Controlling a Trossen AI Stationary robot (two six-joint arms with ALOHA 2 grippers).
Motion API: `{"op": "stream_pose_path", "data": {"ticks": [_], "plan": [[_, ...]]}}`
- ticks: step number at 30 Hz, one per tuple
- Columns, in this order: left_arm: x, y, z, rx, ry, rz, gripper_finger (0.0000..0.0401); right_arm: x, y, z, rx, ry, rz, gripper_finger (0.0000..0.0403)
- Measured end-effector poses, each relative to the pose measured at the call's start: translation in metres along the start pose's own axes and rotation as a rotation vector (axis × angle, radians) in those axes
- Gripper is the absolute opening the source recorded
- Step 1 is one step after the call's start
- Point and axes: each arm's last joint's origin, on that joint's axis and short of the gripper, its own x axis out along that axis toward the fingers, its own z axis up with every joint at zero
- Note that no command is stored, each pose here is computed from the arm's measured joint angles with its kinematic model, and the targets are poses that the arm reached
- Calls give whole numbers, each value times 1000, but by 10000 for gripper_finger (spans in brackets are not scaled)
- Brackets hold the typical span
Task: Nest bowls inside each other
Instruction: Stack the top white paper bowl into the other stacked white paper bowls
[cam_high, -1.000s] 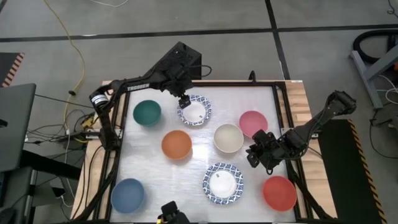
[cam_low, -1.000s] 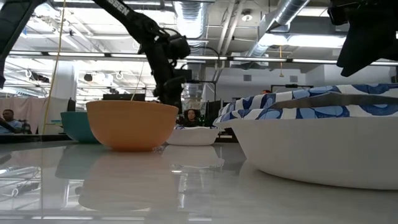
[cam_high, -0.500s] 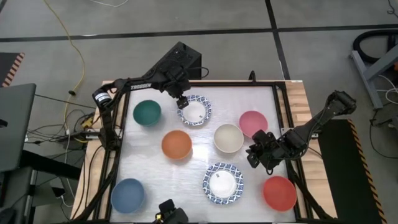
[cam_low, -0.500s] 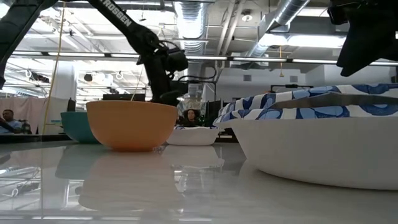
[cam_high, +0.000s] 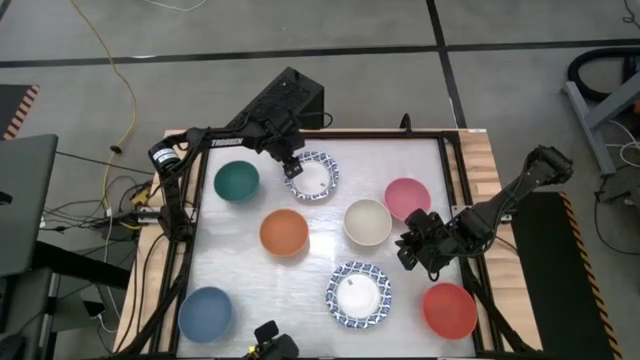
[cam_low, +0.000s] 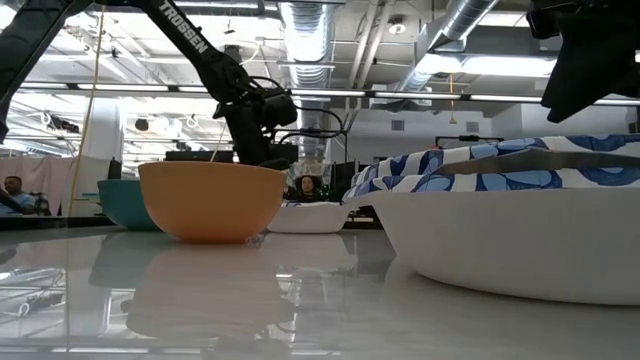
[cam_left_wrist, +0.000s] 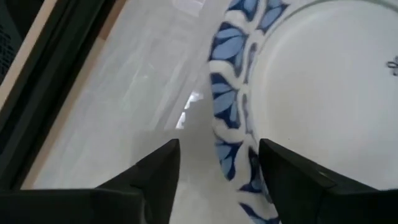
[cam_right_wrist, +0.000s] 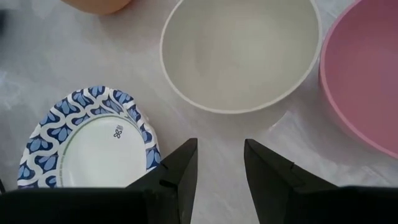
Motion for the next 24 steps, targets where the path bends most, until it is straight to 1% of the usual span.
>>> {"op": "stream_pose_path", "data": {"ticks": [3,11,14,16,20,24], "plan": [[0,0,1,-8,-7,1,162,0,0,0,1,0,0,153],[0,0,1,-47,-11,4,49,0,0,0,2,-1,2,153],[0,-1,1,-52,-5,-2,13,1,0,1,18,-5,-1,153],[0,-3,1,-60,-6,-2,6,1,-1,3,23,-8,-6,153],[-6,-6,4,-75,-21,-2,5,2,-1,4,32,-4,-9,153],[-23,-10,9,-65,-66,5,2,6,-4,11,45,-21,-39,152]]}}
